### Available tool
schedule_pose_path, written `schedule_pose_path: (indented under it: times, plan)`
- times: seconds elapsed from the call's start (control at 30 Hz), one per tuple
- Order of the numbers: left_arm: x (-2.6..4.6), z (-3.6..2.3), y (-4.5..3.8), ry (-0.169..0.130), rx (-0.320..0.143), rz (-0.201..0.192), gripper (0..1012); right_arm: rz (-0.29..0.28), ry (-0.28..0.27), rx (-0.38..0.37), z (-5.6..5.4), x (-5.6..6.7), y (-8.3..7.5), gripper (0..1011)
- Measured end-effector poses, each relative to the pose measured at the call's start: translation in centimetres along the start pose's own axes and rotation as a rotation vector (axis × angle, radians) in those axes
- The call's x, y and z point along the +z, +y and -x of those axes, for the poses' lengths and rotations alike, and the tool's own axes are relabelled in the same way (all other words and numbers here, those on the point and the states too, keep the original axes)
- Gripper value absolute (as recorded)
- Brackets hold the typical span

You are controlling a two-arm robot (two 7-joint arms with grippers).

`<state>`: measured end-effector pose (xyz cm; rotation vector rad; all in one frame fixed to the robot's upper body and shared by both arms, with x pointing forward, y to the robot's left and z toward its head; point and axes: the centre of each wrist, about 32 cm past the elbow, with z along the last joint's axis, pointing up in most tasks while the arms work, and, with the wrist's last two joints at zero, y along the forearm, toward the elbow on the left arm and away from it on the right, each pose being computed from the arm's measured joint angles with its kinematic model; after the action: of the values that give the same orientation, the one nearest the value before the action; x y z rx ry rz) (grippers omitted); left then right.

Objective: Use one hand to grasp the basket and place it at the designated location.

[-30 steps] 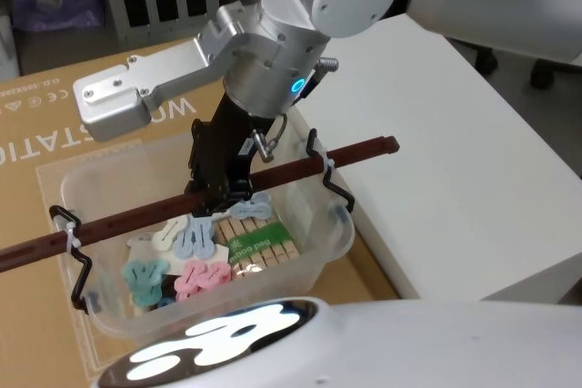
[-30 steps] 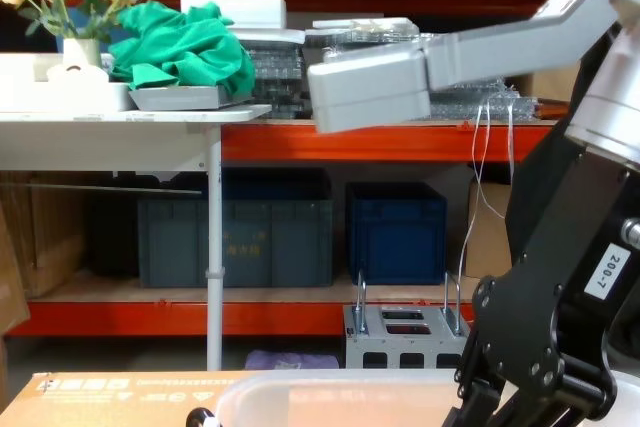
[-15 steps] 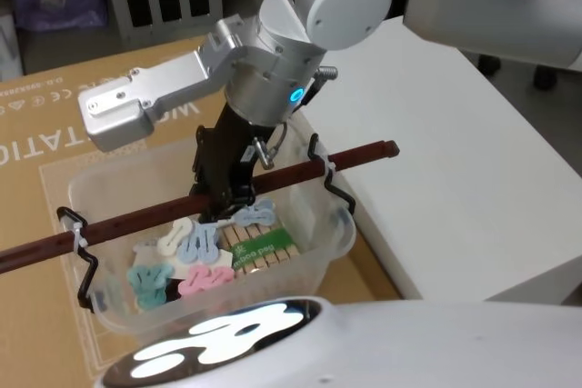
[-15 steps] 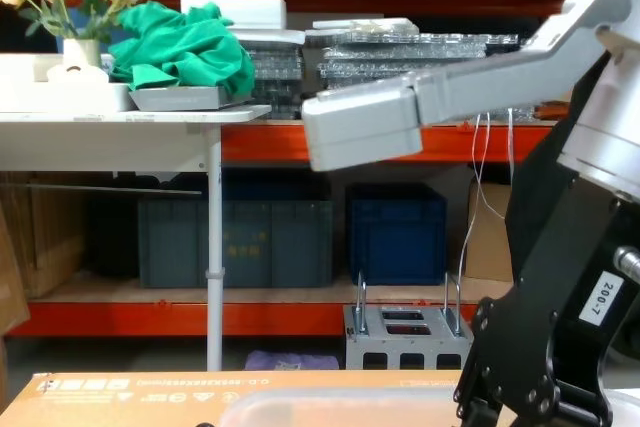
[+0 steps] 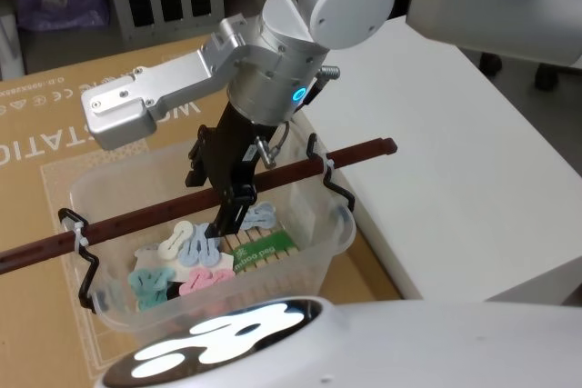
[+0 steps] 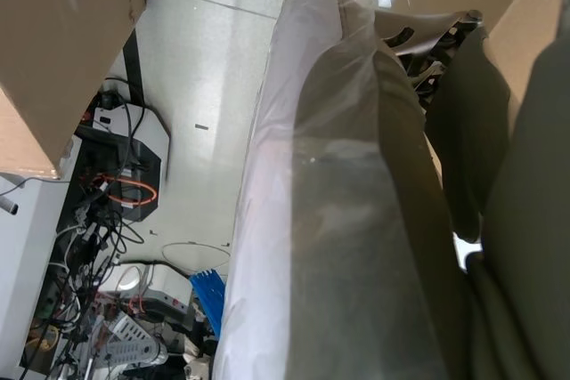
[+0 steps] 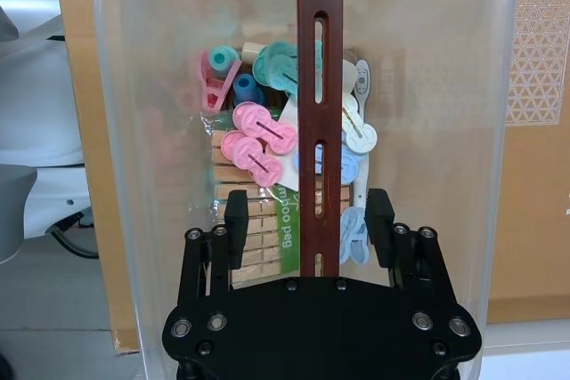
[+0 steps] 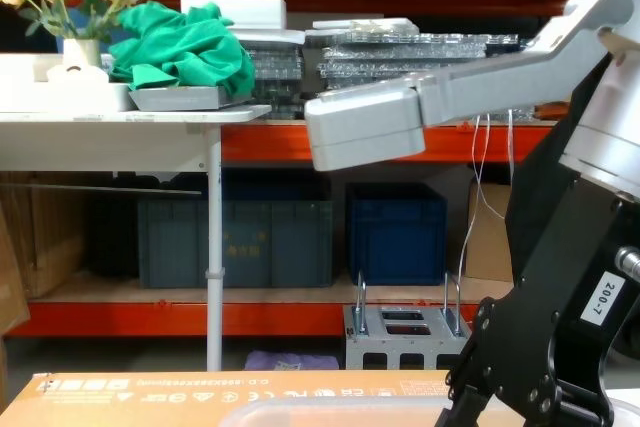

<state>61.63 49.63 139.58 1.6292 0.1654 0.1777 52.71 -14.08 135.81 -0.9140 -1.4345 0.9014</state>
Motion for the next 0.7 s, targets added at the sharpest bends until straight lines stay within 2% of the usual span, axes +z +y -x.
schedule_pose_path:
  times: [0.07, 0.1, 0.13, 0.2, 0.3, 0.5, 0.6, 0.7]
  plan:
    - [0.0, 0.0, 0.0, 0.0, 0.0, 0.0, 0, 0.0, 0.0, -0.001, 0.0, 0.0, 0.0, 805]
    - [0.0, 0.0, 0.0, 0.0, 0.0, 0.0, 0, 0.001, 0.001, -0.003, 0.0, 0.0, -0.1, 861]
    - [0.0, 0.0, 0.0, 0.0, 0.0, 0.0, 0, 0.001, 0.001, -0.003, 0.0, 0.0, -0.1, 861]
    - [0.0, 0.0, 0.0, 0.0, 0.0, 0.0, 0, 0.005, 0.004, -0.011, 0.1, -0.1, -0.4, 940]
    - [0.0, 0.0, 0.0, 0.0, 0.0, 0.0, 0, 0.01, 0.008, -0.024, 0.2, -0.2, -1.0, 1000]
    - [0.0, 0.0, 0.0, 0.0, 0.0, 0.0, 0, 0.018, 0.011, -0.05, 0.4, -0.2, -2.1, 1000]
    - [0.0, 0.0, 0.0, 0.0, 0.0, 0.0, 0, 0.025, 0.01, -0.079, 0.7, -0.2, -3.5, 1001]
    - [0.01, 0.0, 0.0, 0.0, 0.0, 0.0, 0, 0.029, 0.009, -0.093, 0.8, -0.1, -4.2, 1000]
